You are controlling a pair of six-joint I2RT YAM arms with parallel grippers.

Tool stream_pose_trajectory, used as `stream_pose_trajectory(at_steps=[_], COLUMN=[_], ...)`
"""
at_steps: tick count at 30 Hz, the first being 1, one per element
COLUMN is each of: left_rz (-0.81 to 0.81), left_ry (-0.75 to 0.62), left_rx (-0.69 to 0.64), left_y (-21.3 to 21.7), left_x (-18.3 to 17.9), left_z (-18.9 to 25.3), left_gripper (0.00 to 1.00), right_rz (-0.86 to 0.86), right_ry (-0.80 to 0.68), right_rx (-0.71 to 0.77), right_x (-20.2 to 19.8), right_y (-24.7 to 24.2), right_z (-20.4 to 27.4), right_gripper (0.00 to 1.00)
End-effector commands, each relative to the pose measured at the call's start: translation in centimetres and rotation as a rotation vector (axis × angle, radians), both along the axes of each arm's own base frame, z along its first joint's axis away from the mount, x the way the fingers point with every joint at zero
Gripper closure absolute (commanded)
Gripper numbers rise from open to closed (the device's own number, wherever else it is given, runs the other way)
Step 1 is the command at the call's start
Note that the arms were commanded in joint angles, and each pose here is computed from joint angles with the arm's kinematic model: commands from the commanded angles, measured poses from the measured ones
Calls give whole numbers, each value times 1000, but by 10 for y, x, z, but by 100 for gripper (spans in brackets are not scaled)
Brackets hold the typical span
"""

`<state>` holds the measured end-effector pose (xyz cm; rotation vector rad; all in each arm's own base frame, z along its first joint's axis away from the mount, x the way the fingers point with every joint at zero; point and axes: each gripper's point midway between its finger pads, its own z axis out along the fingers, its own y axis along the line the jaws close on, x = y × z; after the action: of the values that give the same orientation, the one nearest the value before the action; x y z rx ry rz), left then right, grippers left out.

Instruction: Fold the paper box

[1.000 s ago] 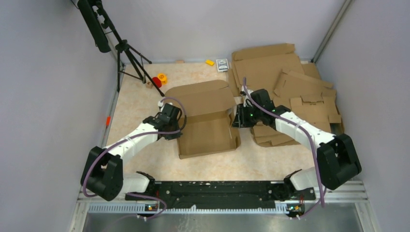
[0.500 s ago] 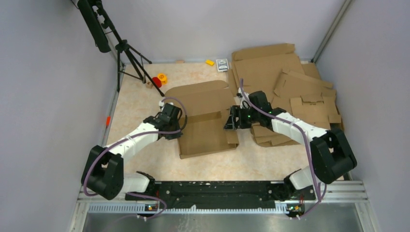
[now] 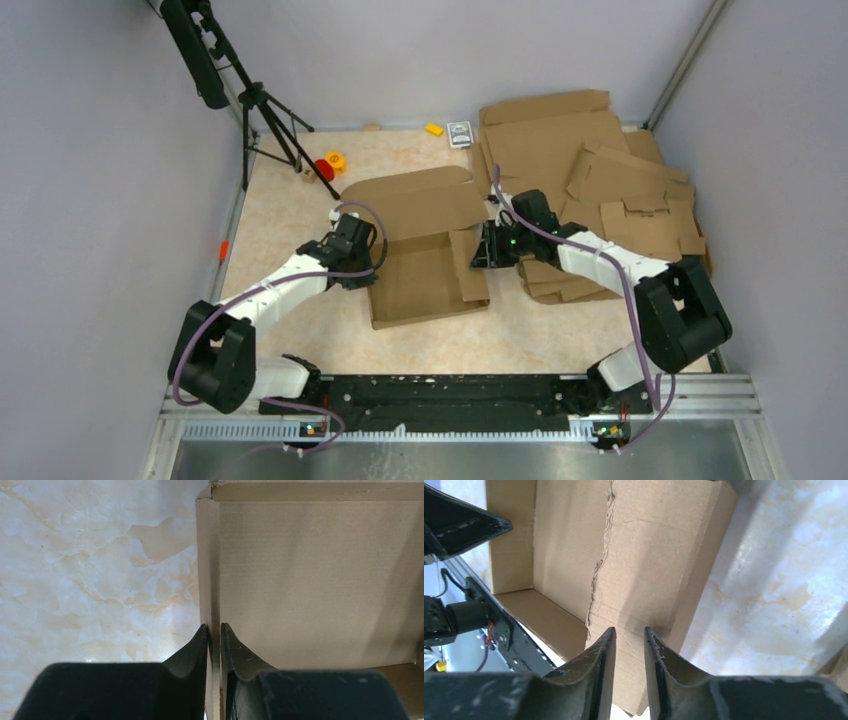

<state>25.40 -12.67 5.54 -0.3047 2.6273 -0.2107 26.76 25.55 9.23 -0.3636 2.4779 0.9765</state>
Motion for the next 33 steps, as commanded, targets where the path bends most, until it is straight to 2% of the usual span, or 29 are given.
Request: stream_pose_trajectory(at_steps=[1,4,7,11,20,22,24,30,31,33], left_rz=[-20,-21,-25,-30,-37,-40,-41,-44,-44,-46], left_ry=[-33,-31,-30,-24,-20,-17,-17,-19,-19,-17], left_rx=[-37,-38,-42,-45,-51,-51,-51,-51,-53,-53], left_y=[-8,-8,-9,-10,-12,-12,-12,-12,-12,-13], left_x=[6,6,6,6,6,5,5,4,4,4], left_z=[4,3,3,2,1,0,0,0,0,0], left_gripper=[84,84,83,82,81,81,81,80,80,80], right_rz=[-3,5,15,12,-18,-29,-37,-66,-72,-72], right_ry=[-18,-17,-35,-108,-252,-271,-289,-347,-351,-347], right_rx=[-84,-129,-215,-416,-837,-883,-905,-918,-924,-937], right_x=[4,3,1,3,13,15,16,20,21,20], right_y=[-5,-6,-6,-13,-34,-36,-37,-40,-41,-43], right_z=[-3,-8,-10,-11,-8,-6,-4,8,9,6], right_gripper=[76,82,76,71,70,69,62,60,56,37])
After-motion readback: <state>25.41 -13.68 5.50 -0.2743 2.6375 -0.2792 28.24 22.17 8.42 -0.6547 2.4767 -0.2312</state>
